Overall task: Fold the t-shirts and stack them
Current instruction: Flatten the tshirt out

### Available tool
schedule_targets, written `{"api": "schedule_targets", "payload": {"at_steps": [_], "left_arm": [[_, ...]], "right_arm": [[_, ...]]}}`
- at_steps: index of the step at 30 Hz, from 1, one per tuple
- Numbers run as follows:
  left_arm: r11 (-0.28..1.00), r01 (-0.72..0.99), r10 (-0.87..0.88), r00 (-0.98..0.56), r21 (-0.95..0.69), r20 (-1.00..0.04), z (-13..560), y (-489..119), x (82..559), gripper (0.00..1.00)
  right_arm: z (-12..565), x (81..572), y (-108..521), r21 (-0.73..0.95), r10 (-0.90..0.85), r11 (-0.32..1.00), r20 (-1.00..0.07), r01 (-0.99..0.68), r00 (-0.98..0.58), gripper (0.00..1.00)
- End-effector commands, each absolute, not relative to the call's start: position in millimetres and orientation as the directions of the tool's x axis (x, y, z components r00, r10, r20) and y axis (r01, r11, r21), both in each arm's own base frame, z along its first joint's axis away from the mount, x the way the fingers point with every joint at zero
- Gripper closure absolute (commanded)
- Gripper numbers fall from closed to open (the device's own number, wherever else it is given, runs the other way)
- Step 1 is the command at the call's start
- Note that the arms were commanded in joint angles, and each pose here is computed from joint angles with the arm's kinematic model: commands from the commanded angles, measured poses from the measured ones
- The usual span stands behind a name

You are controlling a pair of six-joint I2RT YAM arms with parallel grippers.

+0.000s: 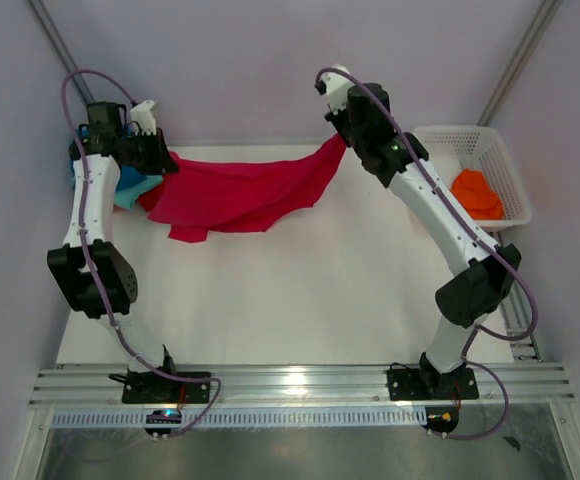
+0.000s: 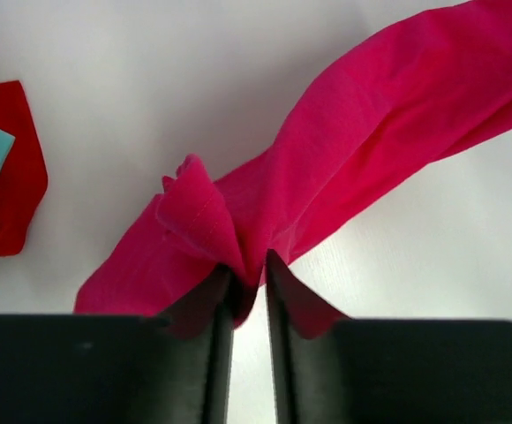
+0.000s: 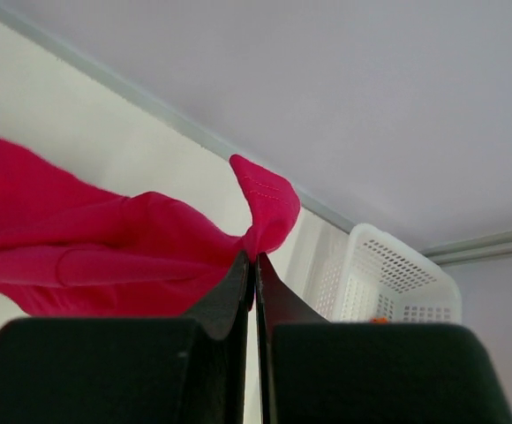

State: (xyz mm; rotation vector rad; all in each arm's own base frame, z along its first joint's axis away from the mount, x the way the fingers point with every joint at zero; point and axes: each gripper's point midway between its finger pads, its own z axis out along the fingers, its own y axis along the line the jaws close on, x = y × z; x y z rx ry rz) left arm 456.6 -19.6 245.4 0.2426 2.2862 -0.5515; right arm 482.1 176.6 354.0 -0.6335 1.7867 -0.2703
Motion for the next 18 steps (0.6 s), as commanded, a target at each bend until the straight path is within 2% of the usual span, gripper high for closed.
{"api": "schedule_targets", "payload": {"at_steps": [1,3,4,9,15,18], "left_arm": [[0.879,0.397,0.035,-0.604,-0.263,-0.796,287,-22,459,0.75],[0.886,0.393,0.044,-0.598,-0.246,-0.8,288,-20,456,0.4],[0.89,0.384,0.046,-0.613,-0.247,-0.788,279,-19,453,0.02],[0.904,0.384,0.091,-0.603,-0.189,-0.793,267,-12,444,0.01],[0.878,0.421,0.105,-0.632,-0.227,-0.768,250,-25,432,0.01],[0.87,0.456,0.18,-0.651,-0.19,-0.737,236,-36,426,0.01]], "right_arm": [[439,496,152,-0.436,-0.448,0.89,-0.89,-0.135,-0.08,0.97],[429,505,150,-0.397,-0.414,0.907,-0.903,-0.139,-0.119,0.97],[427,505,151,-0.393,-0.411,0.908,-0.904,-0.147,-0.121,0.97],[428,502,155,-0.384,-0.404,0.907,-0.909,-0.172,-0.105,0.97],[432,501,155,-0.397,-0.417,0.901,-0.904,-0.175,-0.096,0.97],[432,497,159,-0.378,-0.402,0.904,-0.911,-0.198,-0.096,0.97]]}}
